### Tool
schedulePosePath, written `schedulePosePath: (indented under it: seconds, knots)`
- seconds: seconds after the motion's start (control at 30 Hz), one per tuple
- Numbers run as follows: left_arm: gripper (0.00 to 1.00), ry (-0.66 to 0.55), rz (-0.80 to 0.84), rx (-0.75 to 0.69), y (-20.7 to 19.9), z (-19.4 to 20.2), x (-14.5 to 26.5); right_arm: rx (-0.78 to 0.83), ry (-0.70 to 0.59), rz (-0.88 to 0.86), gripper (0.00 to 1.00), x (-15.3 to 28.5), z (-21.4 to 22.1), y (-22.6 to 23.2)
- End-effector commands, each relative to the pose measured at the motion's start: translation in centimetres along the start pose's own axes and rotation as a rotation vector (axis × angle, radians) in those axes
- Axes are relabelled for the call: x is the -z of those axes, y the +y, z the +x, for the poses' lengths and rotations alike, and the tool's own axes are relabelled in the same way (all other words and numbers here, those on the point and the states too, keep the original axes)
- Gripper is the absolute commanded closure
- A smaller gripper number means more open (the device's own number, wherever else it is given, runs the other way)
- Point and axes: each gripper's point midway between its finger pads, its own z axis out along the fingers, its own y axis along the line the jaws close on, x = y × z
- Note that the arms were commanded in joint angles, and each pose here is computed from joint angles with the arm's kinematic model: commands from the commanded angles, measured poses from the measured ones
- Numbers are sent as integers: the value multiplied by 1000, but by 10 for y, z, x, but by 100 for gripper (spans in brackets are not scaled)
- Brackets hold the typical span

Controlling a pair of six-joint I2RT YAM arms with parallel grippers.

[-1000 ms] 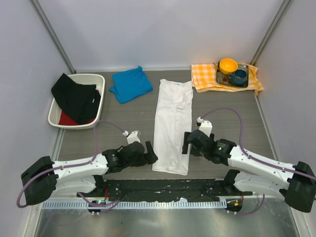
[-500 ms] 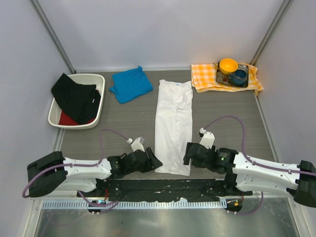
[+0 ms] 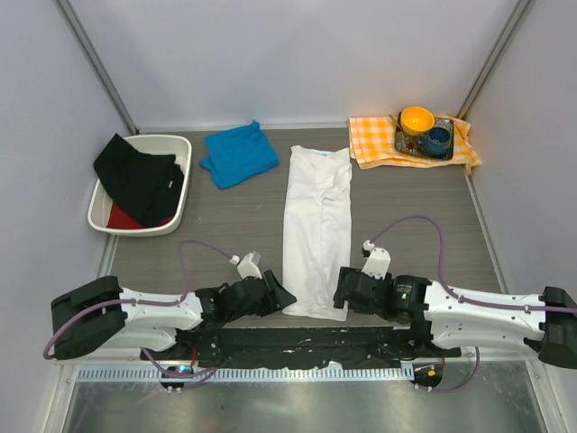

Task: Fold and stack the t-shirts
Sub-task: Fold the tshirt

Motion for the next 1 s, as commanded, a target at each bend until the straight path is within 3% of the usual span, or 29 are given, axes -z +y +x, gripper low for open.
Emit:
schedulePosePath:
  seconds: [0.0, 0.1, 0.23, 0.53, 0.97]
  knots:
    - [51, 48, -195, -64, 63, 16, -5, -37, -44, 11, 12, 1, -6, 0]
    - [67, 58, -186, -60, 61, 19, -8, -48, -46, 8, 12, 3, -7, -2]
    - [100, 64, -193, -67, 63, 21, -11, -55, -41, 9, 12, 3, -4, -6]
    - [100, 33, -198, -53, 67, 14, -1, -79, 24, -24, 12, -7, 18, -5]
    - [100, -25, -195, -43, 65, -1, 16, -97, 92, -82, 22, -21, 47, 16]
